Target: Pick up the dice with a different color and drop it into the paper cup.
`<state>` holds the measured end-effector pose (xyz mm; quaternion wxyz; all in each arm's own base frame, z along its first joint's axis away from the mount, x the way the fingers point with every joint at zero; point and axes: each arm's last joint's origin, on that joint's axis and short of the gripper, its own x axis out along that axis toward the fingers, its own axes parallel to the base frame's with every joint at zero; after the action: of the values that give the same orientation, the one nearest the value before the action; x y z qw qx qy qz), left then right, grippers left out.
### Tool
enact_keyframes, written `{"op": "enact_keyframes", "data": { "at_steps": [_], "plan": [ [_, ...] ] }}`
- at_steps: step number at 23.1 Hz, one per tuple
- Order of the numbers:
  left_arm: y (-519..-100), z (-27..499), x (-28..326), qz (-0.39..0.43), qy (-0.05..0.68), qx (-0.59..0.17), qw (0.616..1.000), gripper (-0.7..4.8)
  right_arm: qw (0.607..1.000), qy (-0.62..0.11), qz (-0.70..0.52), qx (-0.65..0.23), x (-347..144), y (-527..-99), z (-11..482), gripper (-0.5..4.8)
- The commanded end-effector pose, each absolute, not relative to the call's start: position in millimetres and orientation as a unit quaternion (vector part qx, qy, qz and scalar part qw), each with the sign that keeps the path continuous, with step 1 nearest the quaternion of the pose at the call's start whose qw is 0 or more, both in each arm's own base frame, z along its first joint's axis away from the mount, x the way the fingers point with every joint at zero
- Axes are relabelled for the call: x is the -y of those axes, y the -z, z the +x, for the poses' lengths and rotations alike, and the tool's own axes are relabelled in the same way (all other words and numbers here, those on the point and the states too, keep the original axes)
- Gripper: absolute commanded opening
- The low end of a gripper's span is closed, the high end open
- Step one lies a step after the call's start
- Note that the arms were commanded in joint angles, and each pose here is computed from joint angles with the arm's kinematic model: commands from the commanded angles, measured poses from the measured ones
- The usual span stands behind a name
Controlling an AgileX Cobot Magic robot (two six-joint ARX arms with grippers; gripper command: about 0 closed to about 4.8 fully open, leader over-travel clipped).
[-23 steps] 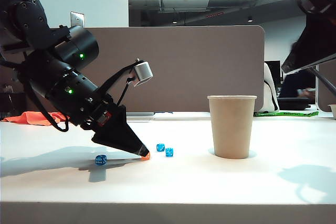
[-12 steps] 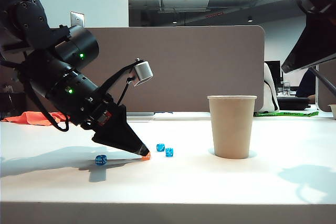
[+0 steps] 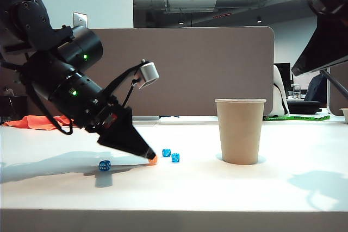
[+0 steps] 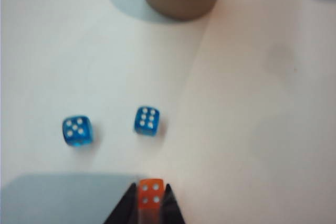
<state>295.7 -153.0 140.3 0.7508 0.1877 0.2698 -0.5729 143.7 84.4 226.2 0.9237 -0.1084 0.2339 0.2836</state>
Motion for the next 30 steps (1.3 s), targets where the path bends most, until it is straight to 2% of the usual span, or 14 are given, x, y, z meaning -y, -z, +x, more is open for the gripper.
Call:
{"op": "enact_keyframes", "data": {
  "at_steps": [1, 12, 19, 26, 30],
  "plan": [
    [-154.7, 301.7, 157.4, 0.171, 0.582, -0.246, 0.756, 0.17, 0.928, -0.28, -0.106, -0.223, -84.5, -228.7, 144.4, -0.01],
    [-197.6, 308.7, 163.8, 0.171, 0.594, -0.182, 0.765, 0.17, 0.943, -0.248, -0.106, -0.193, -84.1, -234.1, 147.7, -0.01],
    [-238.4, 307.3, 202.6, 0.17, 0.633, -0.112, 0.747, 0.17, 0.95, -0.218, -0.112, -0.19, -82.5, -234.6, 148.8, 0.0],
    [-242.6, 297.6, 226.8, 0.184, 0.645, -0.081, 0.738, 0.18, 0.95, -0.219, -0.112, -0.19, -82.5, -234.6, 148.8, 0.0],
    [-237.7, 300.0, 240.8, 0.165, 0.648, -0.071, 0.74, 0.18, 0.95, -0.219, -0.112, -0.191, -82.5, -234.5, 148.7, 0.0]
  ]
}}
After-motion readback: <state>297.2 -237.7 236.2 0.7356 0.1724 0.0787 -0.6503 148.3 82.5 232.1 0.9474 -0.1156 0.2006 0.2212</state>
